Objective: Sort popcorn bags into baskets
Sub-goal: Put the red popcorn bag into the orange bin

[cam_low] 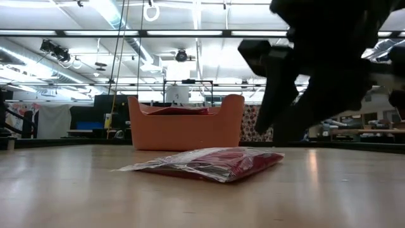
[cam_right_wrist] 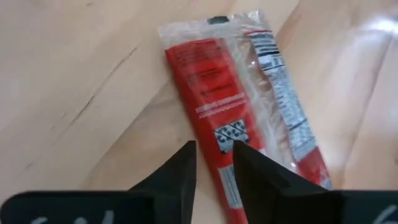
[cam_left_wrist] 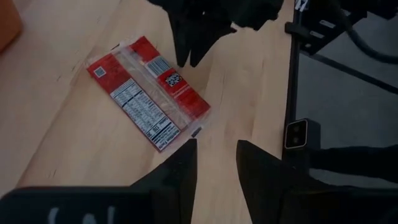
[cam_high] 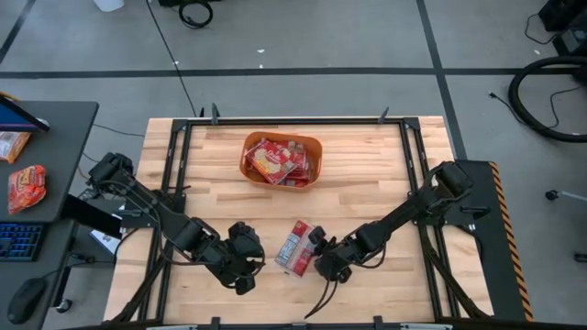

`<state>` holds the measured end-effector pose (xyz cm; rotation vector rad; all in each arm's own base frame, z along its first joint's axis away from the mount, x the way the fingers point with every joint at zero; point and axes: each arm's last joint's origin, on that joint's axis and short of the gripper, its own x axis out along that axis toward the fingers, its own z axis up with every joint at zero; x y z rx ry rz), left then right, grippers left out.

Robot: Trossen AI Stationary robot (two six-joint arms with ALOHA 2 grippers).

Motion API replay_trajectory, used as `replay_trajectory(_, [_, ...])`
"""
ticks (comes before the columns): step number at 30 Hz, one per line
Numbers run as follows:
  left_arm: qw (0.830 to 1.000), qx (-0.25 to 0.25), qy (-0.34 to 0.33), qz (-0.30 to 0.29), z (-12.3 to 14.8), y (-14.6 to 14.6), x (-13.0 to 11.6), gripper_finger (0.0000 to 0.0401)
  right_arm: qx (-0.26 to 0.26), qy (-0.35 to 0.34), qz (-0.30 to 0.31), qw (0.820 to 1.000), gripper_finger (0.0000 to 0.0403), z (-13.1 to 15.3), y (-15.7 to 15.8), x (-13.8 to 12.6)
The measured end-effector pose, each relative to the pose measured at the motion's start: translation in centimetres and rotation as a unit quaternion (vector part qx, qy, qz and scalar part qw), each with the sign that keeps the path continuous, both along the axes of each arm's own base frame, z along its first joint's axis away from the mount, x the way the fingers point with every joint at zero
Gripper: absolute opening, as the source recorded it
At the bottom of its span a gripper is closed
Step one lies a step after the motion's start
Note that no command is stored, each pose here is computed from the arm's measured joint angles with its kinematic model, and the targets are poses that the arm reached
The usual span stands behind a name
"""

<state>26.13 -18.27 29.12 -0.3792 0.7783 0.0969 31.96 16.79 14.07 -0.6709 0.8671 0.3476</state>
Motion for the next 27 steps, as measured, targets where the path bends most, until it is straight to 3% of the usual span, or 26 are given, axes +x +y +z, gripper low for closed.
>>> replay_trajectory(6, [1.000, 0.001, -0.001, 0.003, 0.0, 0.1, 0.1, 0.0116, -0.029, 0.026, 0.013, 0.999, 0.0138, -0.5, -0.5, -0.2])
replay_trajectory(14, [1.000, 0.007, -0.006, 0.012, 0.0, 0.3, 0.2, 0.0116, -0.032, 0.020, -0.020, 0.999, 0.0154, -1.5, -3.2, 0.3])
replay_trajectory(27, [1.000, 0.004, -0.008, 0.018, 0.0, 0.3, 0.2, 0.0116, -0.063, 0.025, 0.062, 0.996, 0.0148, -2.3, -3.7, -0.2])
